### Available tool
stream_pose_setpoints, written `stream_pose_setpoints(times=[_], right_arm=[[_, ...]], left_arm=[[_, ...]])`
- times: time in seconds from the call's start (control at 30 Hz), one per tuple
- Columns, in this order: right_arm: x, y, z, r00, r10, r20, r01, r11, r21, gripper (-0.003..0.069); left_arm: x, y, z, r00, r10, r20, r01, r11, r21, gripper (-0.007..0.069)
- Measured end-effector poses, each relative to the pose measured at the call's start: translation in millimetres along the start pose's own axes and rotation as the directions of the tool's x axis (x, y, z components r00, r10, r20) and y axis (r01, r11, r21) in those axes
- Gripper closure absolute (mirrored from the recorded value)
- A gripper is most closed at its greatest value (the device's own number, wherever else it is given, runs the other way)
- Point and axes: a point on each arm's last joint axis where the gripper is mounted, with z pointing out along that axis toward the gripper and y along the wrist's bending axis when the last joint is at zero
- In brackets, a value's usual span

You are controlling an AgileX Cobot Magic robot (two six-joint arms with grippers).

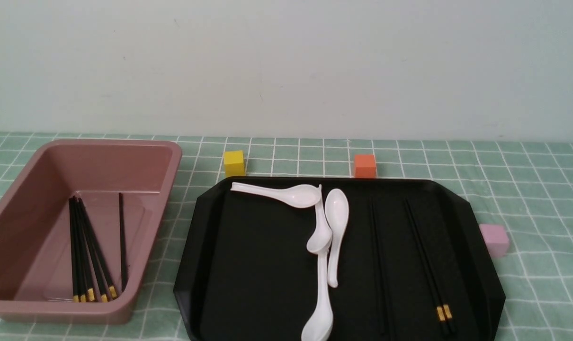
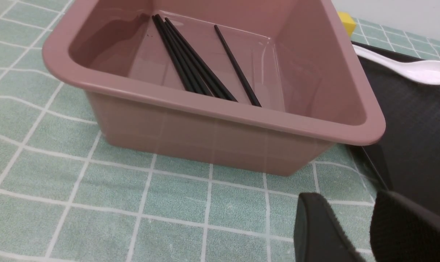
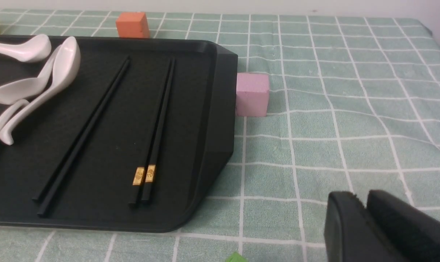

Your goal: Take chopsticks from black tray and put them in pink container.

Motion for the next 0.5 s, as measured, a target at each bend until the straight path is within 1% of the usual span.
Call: stream_pose_setpoints(times=[0.5], right_arm=[[0.1, 0.0, 0.0, 1.0, -0.001, -0.001, 0.001, 1.0, 0.0, 0.0541]], left_arm=[[0.0, 0.0, 0.0, 1.0, 0.0, 0.0, 0.0, 1.0, 0.0, 0.0386]])
